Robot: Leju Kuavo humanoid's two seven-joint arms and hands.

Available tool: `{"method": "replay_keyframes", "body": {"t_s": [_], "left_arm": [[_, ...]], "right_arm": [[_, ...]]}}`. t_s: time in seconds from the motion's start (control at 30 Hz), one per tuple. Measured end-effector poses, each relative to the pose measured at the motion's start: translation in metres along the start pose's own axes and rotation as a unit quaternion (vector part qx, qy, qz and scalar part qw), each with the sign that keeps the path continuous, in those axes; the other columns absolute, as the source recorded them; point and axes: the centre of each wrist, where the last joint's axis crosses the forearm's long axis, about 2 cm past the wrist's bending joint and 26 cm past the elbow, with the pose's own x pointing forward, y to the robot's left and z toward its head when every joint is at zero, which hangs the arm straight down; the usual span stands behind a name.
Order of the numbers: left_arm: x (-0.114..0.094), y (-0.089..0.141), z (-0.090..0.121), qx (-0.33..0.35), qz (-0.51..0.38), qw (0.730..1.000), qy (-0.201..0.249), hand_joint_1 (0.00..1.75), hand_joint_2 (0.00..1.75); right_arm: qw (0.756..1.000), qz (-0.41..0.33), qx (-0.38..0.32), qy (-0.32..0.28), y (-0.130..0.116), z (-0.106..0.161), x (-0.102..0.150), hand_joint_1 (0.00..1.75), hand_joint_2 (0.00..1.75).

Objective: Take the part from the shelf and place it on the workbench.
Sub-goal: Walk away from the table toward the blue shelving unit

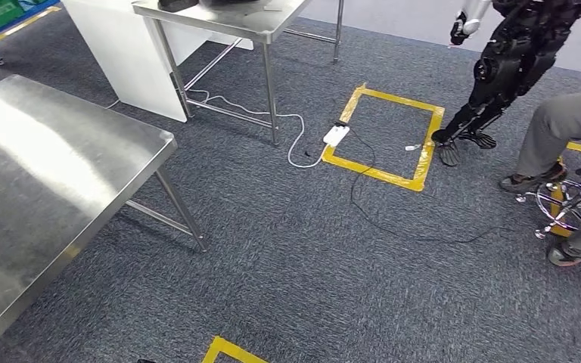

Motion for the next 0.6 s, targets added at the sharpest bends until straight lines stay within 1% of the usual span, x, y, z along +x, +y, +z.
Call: {"method": "replay_keyframes", "body": {"t_s": [0.4, 0.6], "left_arm": [[0.0002, 0.0025, -0.0006, -0.001, -0.002, 1.0, -0.003, 0.0, 0.0], [-0.0029, 0.002, 0.0019, 0.001, 0.0, 1.0, 0.001, 0.0, 0.0]], "right_arm": [[1.0, -0.002, 0.004, 0.002, 0.0029, 0.0016, -0.002, 0.0, 1.75], [1.0, 0.001, 0.003, -0.007, 0.0016, 0.0009, -0.0006, 0.0, 1.75]]}}
